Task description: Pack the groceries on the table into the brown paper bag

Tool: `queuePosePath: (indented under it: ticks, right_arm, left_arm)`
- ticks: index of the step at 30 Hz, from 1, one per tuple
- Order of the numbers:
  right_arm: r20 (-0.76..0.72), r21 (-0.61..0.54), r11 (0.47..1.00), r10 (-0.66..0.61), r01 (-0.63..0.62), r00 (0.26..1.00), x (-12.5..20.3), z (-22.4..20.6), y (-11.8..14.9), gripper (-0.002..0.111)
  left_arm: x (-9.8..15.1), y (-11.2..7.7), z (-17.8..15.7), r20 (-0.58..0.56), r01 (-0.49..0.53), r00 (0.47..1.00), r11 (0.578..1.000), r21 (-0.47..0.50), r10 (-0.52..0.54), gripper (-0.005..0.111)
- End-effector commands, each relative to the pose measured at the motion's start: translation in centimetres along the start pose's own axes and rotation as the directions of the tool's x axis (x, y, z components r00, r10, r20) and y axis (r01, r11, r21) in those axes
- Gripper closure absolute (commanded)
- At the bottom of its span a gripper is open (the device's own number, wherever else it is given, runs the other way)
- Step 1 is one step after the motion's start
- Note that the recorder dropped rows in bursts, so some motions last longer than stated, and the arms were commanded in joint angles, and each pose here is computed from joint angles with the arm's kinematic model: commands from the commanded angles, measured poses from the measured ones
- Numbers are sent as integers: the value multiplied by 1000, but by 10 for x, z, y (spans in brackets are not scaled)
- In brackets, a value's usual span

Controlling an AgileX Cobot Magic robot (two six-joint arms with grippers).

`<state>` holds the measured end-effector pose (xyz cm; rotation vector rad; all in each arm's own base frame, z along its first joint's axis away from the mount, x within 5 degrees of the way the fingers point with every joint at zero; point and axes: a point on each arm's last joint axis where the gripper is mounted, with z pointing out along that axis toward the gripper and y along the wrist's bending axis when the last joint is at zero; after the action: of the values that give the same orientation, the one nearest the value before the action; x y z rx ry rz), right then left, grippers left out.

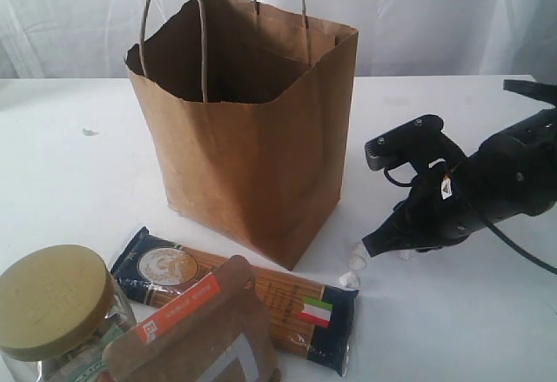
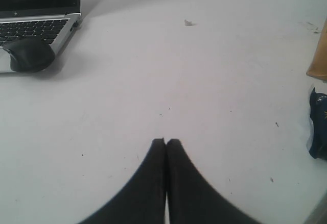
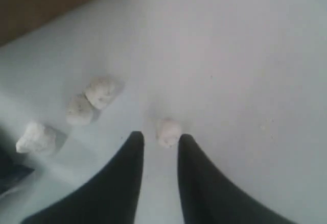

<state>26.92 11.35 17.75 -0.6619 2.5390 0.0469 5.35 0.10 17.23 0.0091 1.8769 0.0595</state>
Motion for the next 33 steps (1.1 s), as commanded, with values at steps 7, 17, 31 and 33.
queuePosePath:
  ticks: [7, 17, 31, 33]
  right_arm:
    - [-3, 2, 999, 42, -42, 999, -5, 20, -5, 68]
    - [-62, 11, 989, 146, -145, 987, 3, 37, -13, 69]
    - [-88, 6, 985, 170, -171, 981, 6, 42, -12, 94]
    - [-91, 6, 985, 170, -171, 981, 7, 42, -12, 102]
  left_arm:
    - [1, 0, 0, 6, 8, 1000, 1000, 1, -8, 107]
    - [1, 0, 0, 6, 8, 1000, 1000, 1, -8, 107]
    - [1, 0, 0, 6, 8, 1000, 1000, 1, -8, 107]
    - [1, 0, 0, 6, 8, 1000, 1000, 1, -8, 107]
